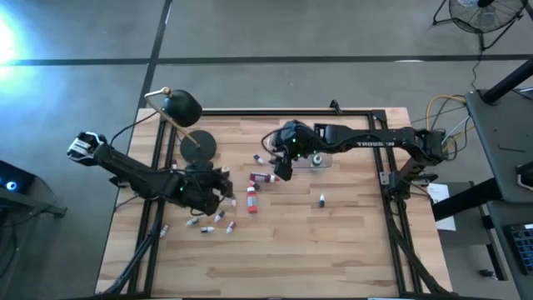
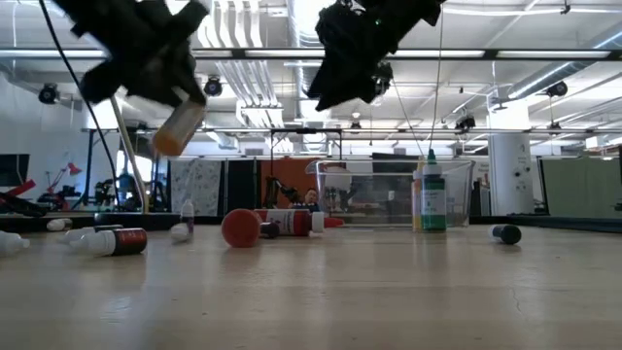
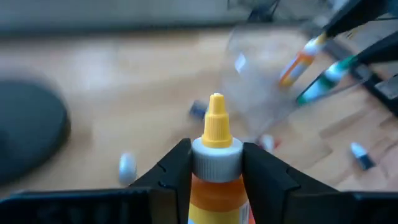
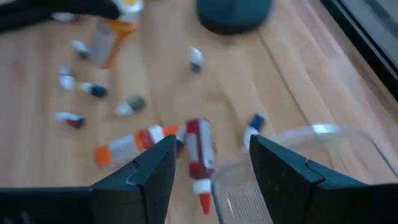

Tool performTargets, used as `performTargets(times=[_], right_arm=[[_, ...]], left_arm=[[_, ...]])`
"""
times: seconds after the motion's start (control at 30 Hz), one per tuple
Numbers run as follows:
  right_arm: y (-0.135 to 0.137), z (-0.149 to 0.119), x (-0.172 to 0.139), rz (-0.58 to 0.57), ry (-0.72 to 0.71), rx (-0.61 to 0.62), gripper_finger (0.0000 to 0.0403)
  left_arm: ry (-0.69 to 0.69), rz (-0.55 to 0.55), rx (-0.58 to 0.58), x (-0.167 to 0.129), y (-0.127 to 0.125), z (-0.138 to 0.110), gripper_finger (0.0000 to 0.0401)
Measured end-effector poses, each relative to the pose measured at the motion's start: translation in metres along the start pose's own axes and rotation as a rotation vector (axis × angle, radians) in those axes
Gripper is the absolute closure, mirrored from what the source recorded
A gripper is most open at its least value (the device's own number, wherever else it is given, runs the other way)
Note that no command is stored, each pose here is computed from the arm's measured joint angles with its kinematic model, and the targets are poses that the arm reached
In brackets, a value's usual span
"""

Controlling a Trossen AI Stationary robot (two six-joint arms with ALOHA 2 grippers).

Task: Pick & Place food coloring
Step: Put the large yellow food coloring bottle into the transparent bin

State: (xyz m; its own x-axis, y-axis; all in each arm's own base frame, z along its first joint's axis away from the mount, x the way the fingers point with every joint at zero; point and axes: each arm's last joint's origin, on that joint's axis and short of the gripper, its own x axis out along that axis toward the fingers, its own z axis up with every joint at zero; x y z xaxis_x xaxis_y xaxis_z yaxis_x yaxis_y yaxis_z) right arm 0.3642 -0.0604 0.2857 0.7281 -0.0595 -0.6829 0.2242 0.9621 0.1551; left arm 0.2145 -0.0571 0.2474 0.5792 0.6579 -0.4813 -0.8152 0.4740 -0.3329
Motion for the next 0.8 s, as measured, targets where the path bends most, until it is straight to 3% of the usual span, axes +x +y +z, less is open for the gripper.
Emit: performTargets(times=[0.2, 0.43, 0.8], right_arm=[[0.006, 0.019, -0.013, 0.157, -0.045, -0.074, 0.0228], [0.015, 0.039, -0.028, 0.174, -0.121, -0.126, 0.0228], [0.043, 0.063, -0.053, 0.237, -0.224, -0.141, 0.0199]], left_arm=[[-0.143, -0.049, 0.245, -0.016, -0.029, 0.045, 0.0309], [-0.274, -0.266, 0.259, -0.033, -0.05, 0.083, 0.031], [-0.303, -0.478, 0.28, -0.045, -0.048, 0.105, 0.031]])
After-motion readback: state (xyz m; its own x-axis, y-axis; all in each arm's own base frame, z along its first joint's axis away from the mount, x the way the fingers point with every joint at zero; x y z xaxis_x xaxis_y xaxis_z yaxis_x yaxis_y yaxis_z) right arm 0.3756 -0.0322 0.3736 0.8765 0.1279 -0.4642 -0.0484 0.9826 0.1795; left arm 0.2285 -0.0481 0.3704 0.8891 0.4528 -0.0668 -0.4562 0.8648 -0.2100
